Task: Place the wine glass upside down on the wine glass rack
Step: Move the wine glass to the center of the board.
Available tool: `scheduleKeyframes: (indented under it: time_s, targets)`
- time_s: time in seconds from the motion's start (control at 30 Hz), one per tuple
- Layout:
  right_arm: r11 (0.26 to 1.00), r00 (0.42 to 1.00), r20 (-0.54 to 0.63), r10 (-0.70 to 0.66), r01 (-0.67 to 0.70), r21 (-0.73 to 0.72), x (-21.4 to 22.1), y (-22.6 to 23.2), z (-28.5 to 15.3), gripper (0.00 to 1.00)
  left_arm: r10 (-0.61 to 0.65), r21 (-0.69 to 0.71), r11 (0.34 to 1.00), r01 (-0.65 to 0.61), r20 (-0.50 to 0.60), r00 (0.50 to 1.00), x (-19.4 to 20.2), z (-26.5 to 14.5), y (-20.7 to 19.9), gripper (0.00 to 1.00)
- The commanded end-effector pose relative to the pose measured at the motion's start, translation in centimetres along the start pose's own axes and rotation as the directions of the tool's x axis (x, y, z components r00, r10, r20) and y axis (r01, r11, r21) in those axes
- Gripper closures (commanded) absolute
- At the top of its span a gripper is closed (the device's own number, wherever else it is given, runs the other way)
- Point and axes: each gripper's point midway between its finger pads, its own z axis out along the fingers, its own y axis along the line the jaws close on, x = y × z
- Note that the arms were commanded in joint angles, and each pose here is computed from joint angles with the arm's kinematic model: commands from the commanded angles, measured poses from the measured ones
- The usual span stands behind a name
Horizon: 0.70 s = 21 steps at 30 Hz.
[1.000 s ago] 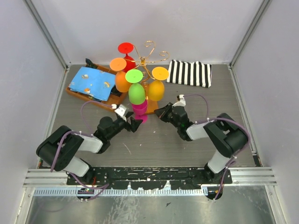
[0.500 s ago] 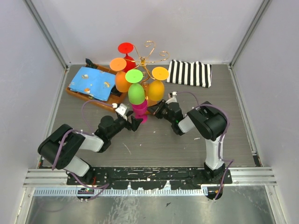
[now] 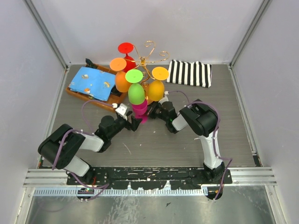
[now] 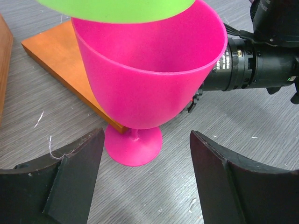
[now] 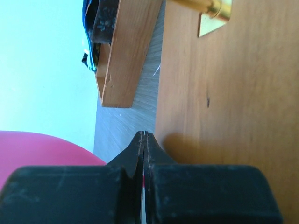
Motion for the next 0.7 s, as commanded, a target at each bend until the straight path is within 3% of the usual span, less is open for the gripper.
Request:
scheduleKeyframes:
  time_s: [0.0,0.67]
  targets:
    - [0.996,1.0,-0.004,-0.015,0.014,-0.088,0.3,2.6,0.3,0.99,0.025,-0.032,0.999,-0.024,0.038,0.999,-1.4,0.8,0.5,0.19]
    - [0.998,0.997,-0.076,-0.022,0.018,-0.065,3.6,1.6,-0.9,0.99,0.026,-0.052,0.998,-0.026,0.01,1.0,-0.7,0.0,0.9,0.19]
